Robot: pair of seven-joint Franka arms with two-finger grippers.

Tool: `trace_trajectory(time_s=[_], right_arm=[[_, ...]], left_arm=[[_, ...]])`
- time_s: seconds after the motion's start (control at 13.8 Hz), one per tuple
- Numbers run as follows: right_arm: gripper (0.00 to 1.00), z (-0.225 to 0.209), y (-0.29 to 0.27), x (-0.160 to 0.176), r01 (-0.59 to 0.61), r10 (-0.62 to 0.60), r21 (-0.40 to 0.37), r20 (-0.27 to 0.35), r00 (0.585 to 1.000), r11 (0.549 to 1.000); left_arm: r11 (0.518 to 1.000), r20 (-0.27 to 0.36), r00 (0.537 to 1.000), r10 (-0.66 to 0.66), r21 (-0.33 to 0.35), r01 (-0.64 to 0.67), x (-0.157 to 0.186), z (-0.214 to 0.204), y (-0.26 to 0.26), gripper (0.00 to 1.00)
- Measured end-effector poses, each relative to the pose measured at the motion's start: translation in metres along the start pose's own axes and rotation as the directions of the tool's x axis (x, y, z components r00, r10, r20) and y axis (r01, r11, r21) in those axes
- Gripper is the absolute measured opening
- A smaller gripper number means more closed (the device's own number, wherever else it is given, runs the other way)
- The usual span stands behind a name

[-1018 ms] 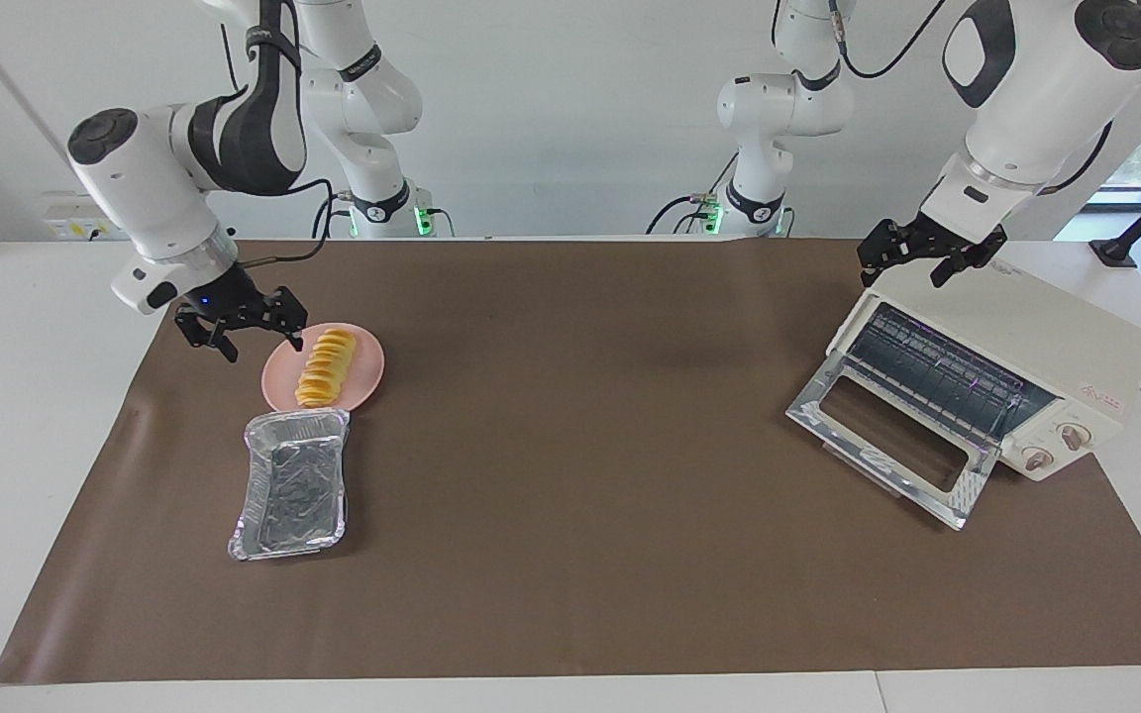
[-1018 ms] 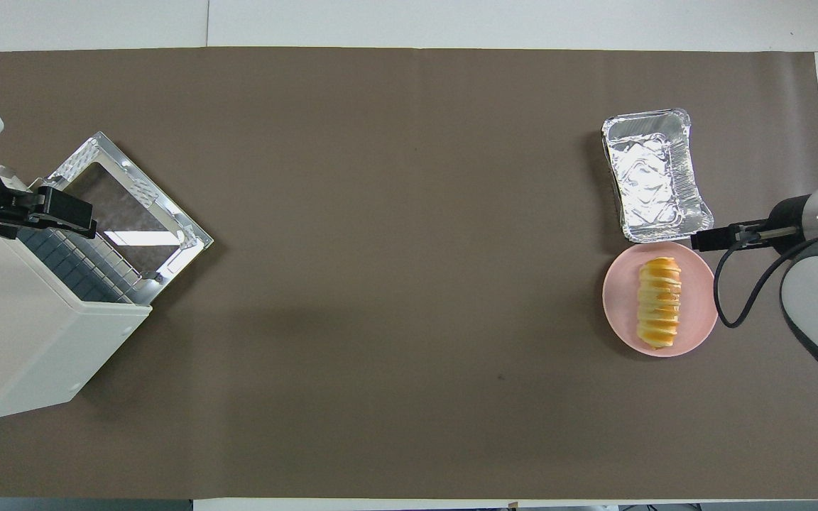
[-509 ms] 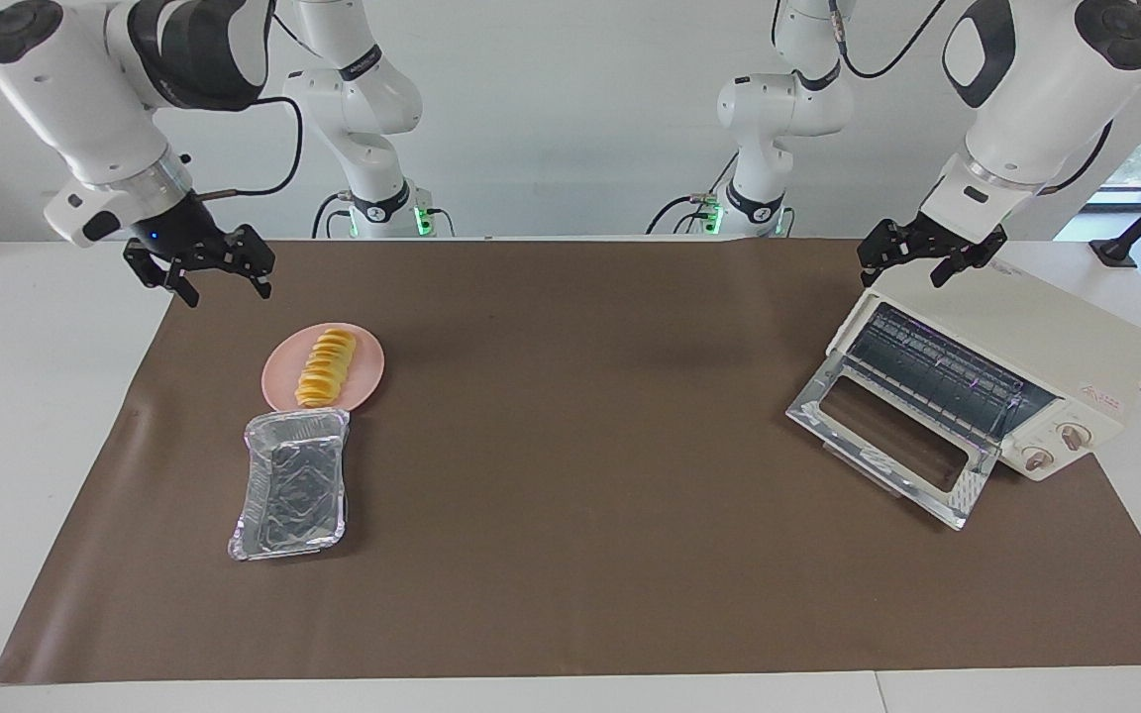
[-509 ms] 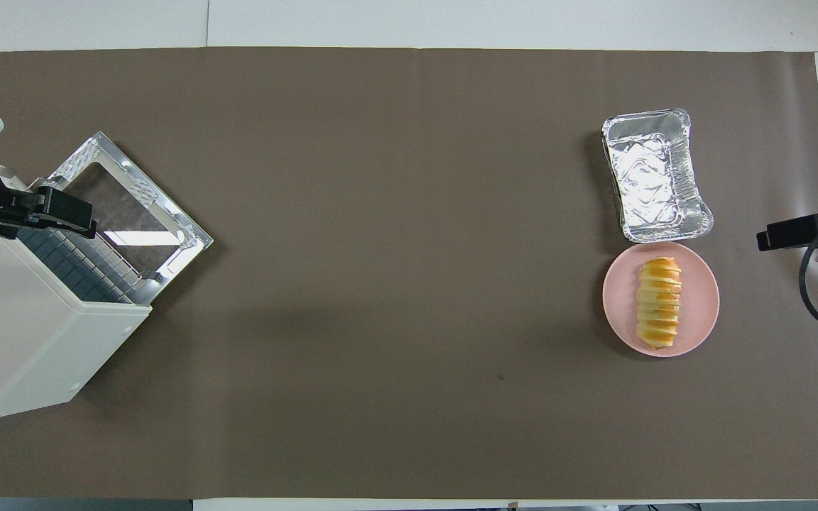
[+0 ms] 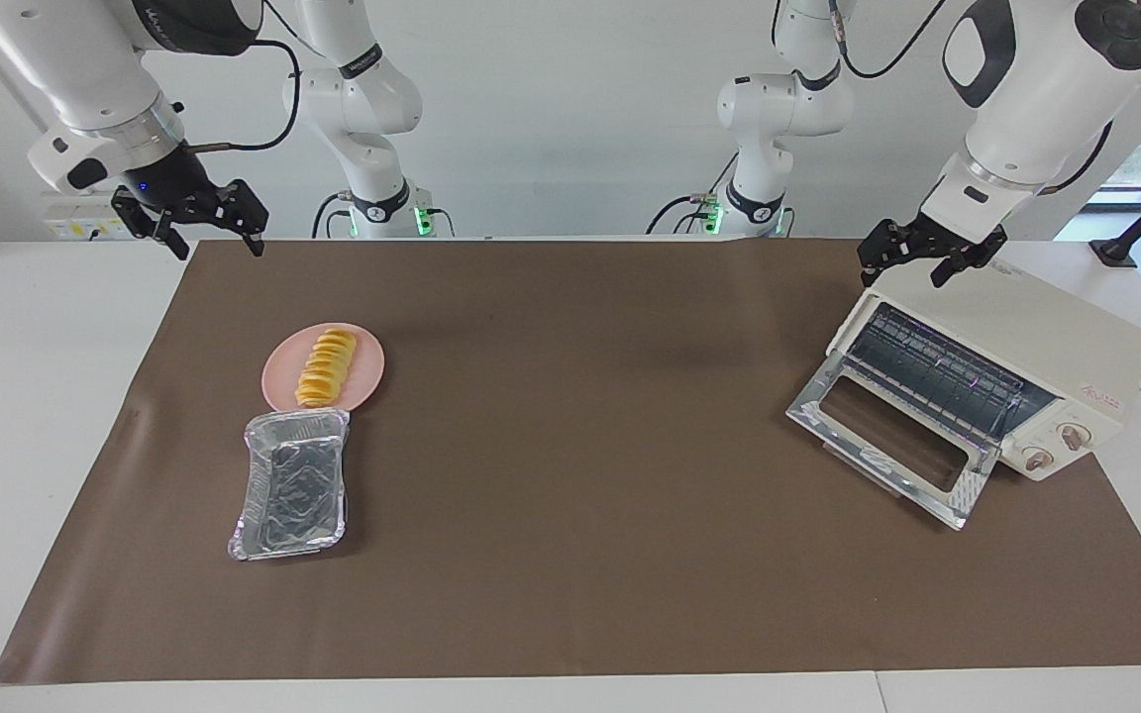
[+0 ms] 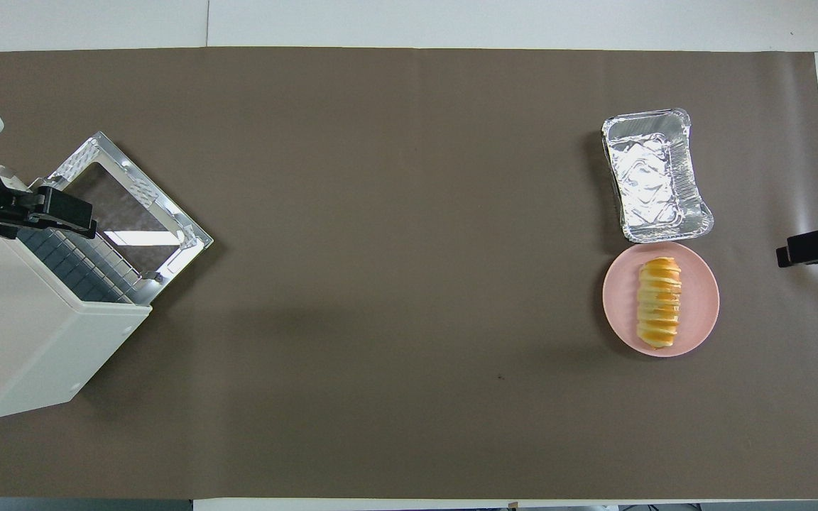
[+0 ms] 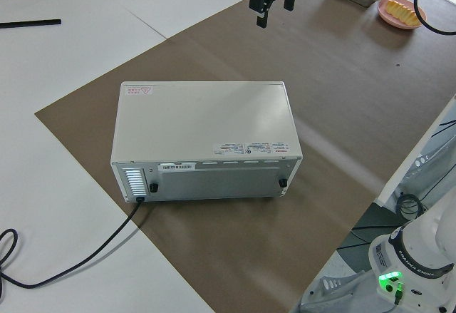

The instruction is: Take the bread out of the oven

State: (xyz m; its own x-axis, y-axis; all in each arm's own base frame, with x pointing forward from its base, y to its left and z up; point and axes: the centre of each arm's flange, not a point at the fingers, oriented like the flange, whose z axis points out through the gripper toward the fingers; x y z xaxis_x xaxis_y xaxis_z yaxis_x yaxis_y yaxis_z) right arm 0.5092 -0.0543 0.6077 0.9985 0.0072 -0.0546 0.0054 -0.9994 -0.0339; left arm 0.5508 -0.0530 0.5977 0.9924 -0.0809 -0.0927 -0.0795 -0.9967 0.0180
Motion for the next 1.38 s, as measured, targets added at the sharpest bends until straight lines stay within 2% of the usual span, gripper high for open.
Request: trace_trajectory(time_s=[0.15, 0.36, 1.38], right_arm=[[1.0, 0.0001, 0.0007, 0.0002, 0.0, 0.0, -0.005, 0.0, 1.0, 1.0], [1.0, -0.0001, 0.0053, -0.0001, 0.0, 0.0, -0.052, 0.004, 1.0, 0.999], [1.0, 0.0027, 0.0047, -0.0029, 0.001, 0.0, -0.051, 0.033, 0.999, 0.999]], left_arm=[[1.0, 0.0, 1.0, 0.0, 0.0, 0.0, 0.0, 0.0, 0.0, 1.0], [1.0, 0.0, 1.0, 0.0, 0.0, 0.0, 0.0, 0.0, 0.0, 1.0], [1.0, 0.0, 1.0, 0.0, 0.0, 0.0, 0.0, 0.0, 0.0, 1.0]])
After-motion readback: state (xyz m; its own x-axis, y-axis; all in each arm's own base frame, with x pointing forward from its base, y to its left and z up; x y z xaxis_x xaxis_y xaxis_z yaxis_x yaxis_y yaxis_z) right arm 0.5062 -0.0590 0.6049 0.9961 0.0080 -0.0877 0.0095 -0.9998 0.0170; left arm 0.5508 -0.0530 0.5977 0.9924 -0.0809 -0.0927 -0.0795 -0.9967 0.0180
